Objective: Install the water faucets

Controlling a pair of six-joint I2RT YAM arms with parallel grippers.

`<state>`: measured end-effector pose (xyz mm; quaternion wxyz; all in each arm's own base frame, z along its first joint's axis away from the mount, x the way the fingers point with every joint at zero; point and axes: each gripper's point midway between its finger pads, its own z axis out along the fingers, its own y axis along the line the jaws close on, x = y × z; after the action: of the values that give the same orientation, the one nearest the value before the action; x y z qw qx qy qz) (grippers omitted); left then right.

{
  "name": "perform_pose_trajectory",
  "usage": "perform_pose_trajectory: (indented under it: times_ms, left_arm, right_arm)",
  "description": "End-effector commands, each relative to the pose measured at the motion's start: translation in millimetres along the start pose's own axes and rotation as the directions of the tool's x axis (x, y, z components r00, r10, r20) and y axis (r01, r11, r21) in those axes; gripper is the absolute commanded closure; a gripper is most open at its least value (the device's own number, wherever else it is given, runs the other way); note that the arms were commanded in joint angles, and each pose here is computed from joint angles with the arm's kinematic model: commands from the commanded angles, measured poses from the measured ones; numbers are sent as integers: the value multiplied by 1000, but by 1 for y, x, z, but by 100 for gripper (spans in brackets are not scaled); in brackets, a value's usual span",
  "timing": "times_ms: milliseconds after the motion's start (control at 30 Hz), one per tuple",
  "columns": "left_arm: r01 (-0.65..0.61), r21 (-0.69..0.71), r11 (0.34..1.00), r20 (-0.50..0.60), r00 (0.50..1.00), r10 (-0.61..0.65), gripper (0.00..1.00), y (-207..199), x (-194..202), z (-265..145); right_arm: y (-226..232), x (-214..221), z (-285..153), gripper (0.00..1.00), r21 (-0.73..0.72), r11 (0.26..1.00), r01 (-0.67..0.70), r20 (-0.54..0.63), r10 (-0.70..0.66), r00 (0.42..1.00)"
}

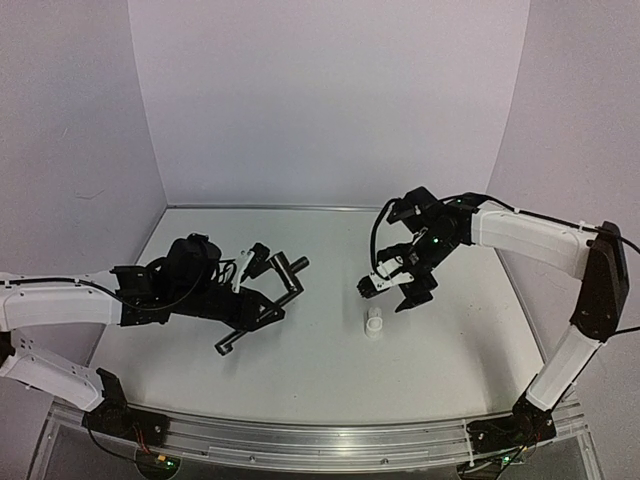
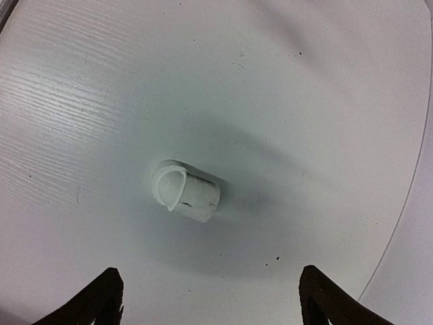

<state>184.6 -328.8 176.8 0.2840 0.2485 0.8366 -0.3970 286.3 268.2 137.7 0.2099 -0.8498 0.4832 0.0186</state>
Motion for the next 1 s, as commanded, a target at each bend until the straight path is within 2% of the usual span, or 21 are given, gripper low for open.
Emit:
perform_pose_trajectory:
  times_ms: [0, 167, 367, 967]
  left_arm:
    - [-3, 54, 999, 124, 992, -4, 100, -17, -32, -13]
    - [10, 58, 998, 134, 991, -18, 100, -16, -33, -12]
    - [1, 74, 997, 153, 988, -12, 100, -20, -39, -11]
    - [8, 111, 994, 145, 989, -24, 100, -26, -43, 0]
  right_arm:
    - [0, -2, 12, 17, -26, 957, 287, -12, -288, 958]
    - [21, 7, 31, 20, -99, 872, 480, 4, -482, 876]
    - [26, 23, 51, 21, -153, 761, 631, -32, -642, 766]
    - [16, 24, 85, 25, -126, 641, 757, -45, -766, 641]
